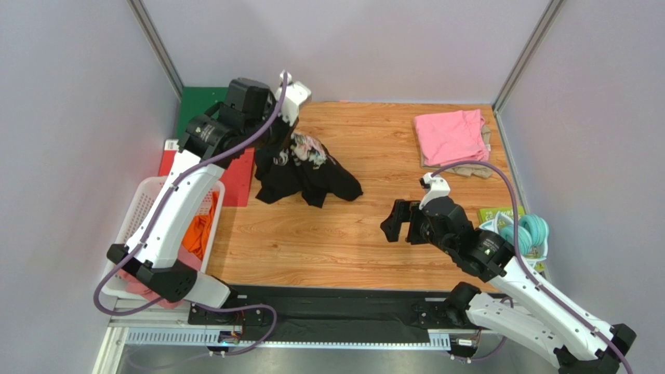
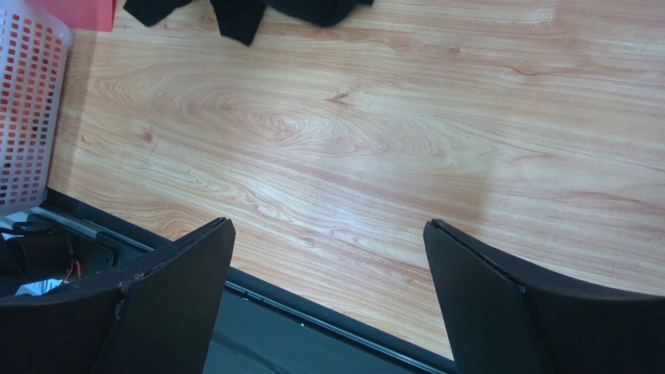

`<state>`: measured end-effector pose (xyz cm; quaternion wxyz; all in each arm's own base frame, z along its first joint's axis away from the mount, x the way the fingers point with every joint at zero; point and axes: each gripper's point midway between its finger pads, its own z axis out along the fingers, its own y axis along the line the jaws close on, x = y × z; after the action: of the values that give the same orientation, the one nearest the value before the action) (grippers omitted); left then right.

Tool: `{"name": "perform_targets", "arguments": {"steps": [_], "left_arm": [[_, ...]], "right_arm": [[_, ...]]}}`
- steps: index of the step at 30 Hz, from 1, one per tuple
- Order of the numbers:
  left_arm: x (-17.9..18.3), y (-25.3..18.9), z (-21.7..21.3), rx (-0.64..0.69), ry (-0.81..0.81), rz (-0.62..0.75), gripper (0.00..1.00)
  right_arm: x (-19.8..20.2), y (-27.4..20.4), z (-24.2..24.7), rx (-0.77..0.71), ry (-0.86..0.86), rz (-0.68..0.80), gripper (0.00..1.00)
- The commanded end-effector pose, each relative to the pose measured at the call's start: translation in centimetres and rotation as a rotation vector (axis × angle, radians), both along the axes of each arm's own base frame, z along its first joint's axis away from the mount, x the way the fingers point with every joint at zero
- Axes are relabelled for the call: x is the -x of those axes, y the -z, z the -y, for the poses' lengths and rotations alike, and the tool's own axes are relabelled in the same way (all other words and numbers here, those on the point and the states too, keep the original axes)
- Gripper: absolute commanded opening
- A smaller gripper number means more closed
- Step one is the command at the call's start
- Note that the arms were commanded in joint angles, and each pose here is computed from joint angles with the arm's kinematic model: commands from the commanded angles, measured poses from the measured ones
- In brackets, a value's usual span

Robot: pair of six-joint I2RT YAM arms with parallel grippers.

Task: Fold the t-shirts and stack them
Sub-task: Move the tshirt to the center of the board, then flatten out the tshirt

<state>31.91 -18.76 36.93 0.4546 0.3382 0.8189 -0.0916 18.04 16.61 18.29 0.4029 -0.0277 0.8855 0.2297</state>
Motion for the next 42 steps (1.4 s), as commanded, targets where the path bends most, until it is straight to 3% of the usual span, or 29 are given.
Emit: {"name": "perform_targets", "arguments": {"steps": [1,2,4,5,6,8,10,13,16,22,25,28,32,42], "left_arm": [[7.1,7.3,0.6,-0.007,0.166,-0.287,0.13],[8.7,8.5,1.1,-0.001,0.227,-0.350,0.25],[10.9,11.2,0.6,-0.020,0.255,-0.433,0.38],[11.2,11.6,0.4,-0.025,0.259,-0.430,0.68],[11.3,11.8,0.0,-0.036,0.259,-0.416,0.79],[10.0,9.5,-1.4,-0.042,0.195,-0.274,0.92],[7.7,5.4,-3.4,0.046,0.093,-0.115,0.98],[4.7,3.0,-6.7,0.071,-0.060,-0.020,0.99],[2.5,6.0,-9.2,-0.063,-0.156,-0.007,0.96],[0.3,16.1,-8.9,-0.084,-0.190,-0.240,0.89],[-1.2,18.8,-8.9,-0.082,-0.198,-0.324,0.88],[-3.6,19.9,-9.8,-0.041,-0.244,-0.371,0.84],[-6.7,20.4,-10.6,-0.013,-0.272,-0.395,0.82],[-7.7,23.5,-9.5,0.036,-0.246,-0.486,0.81]], "right_arm": [[-0.6,-1.0,-1.1,-0.037,-0.009,0.022,1.00],[-0.6,-1.0,-1.2,-0.039,-0.015,0.021,1.00],[-0.8,-0.9,-1.7,-0.045,-0.022,0.016,1.00],[-0.8,-0.7,-1.9,-0.047,-0.023,0.013,1.00],[-0.9,-0.7,-2.0,-0.049,-0.024,0.011,1.00],[-1.0,-0.2,-2.5,-0.054,-0.033,-0.005,1.00],[-1.0,0.4,-3.1,-0.051,-0.048,-0.021,1.00],[-1.1,1.0,-4.5,-0.041,-0.082,-0.042,1.00],[-1.2,1.4,-6.9,-0.025,-0.140,-0.062,1.00],[-1.3,3.7,-13.6,0.062,-0.277,-0.120,1.00],[-1.9,4.4,-15.8,0.066,-0.299,-0.140,1.00],[-2.8,4.8,-17.1,0.048,-0.305,-0.132,1.00],[-4.4,5.3,-17.8,0.068,-0.294,-0.146,0.91],[-8.5,7.8,-16.7,0.070,-0.219,-0.177,0.88]]}}
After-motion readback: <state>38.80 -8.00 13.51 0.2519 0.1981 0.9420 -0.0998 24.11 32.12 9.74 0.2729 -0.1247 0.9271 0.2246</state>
